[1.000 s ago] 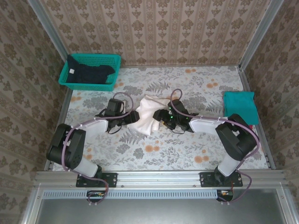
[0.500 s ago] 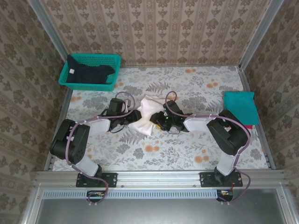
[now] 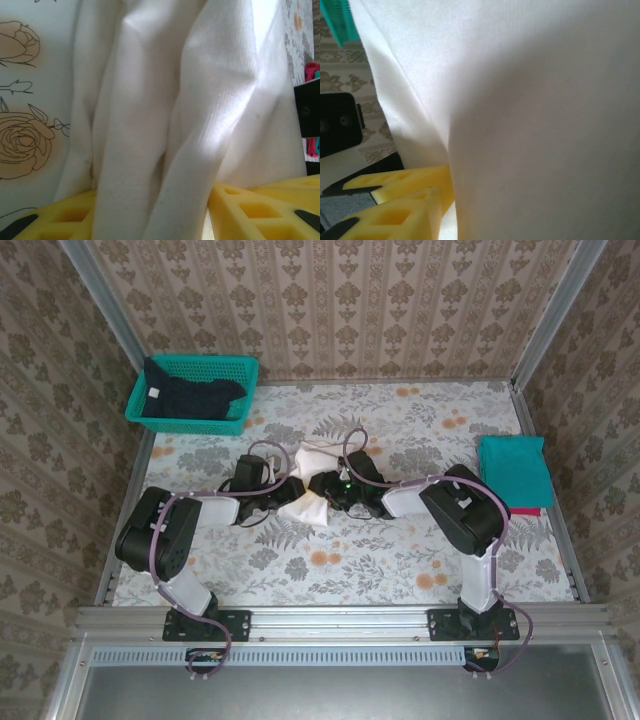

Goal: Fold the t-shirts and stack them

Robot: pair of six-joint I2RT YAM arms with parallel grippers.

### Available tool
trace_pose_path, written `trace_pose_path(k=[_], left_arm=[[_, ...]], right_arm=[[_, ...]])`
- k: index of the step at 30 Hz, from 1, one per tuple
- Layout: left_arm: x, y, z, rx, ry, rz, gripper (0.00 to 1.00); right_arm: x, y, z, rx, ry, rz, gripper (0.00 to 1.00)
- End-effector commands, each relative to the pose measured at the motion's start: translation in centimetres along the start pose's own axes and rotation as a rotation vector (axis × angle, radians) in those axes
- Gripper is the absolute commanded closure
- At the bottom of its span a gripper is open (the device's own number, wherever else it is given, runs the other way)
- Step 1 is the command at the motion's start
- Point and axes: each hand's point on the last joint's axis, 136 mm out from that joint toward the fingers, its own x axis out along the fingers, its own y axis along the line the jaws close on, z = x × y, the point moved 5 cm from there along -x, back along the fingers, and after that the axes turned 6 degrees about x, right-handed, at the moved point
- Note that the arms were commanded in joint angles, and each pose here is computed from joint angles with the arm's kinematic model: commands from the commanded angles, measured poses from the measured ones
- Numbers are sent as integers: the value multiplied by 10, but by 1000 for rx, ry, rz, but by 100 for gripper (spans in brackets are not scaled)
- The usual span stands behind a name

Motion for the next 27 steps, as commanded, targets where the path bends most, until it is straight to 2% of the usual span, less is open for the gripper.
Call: trace_pose_path(k=[1, 4, 6, 7, 8, 11, 13, 15, 19, 25, 27], left_arm=[[4, -5, -10, -20, 43, -59, 51], [4, -7, -8, -15, 36, -66, 51], [1, -7, -7, -12, 27, -61, 50], [-1, -6, -7, -10, 21, -56, 50], [-3, -6, -6, -7, 15, -54, 49], [-9, -5, -4, 2, -6, -48, 48], [-13, -4, -1, 6, -21, -44, 47], [-17, -5, 2, 12, -40, -41, 45], [-25, -8, 9, 33, -82, -35, 41], [-24, -12, 17, 47, -90, -51, 40], [-19, -9, 14, 30, -73, -60, 44]], right_arm=[[10, 33, -2, -77, 54, 189, 63], [7, 27, 1, -79, 48, 167, 94], [-2, 20, 6, -89, 16, 121, 96], [-7, 16, 8, -95, 3, 95, 94], [-12, 13, 10, -106, -11, 63, 86], [-32, 3, 16, -132, -63, -38, 42], [-46, -1, 22, -158, -95, -102, 22], [-60, -3, 28, -187, -130, -156, 18], [-76, 0, 42, -208, -175, -180, 18], [-64, 5, 54, -193, -149, -166, 19], [-55, 6, 57, -185, -130, -164, 23]])
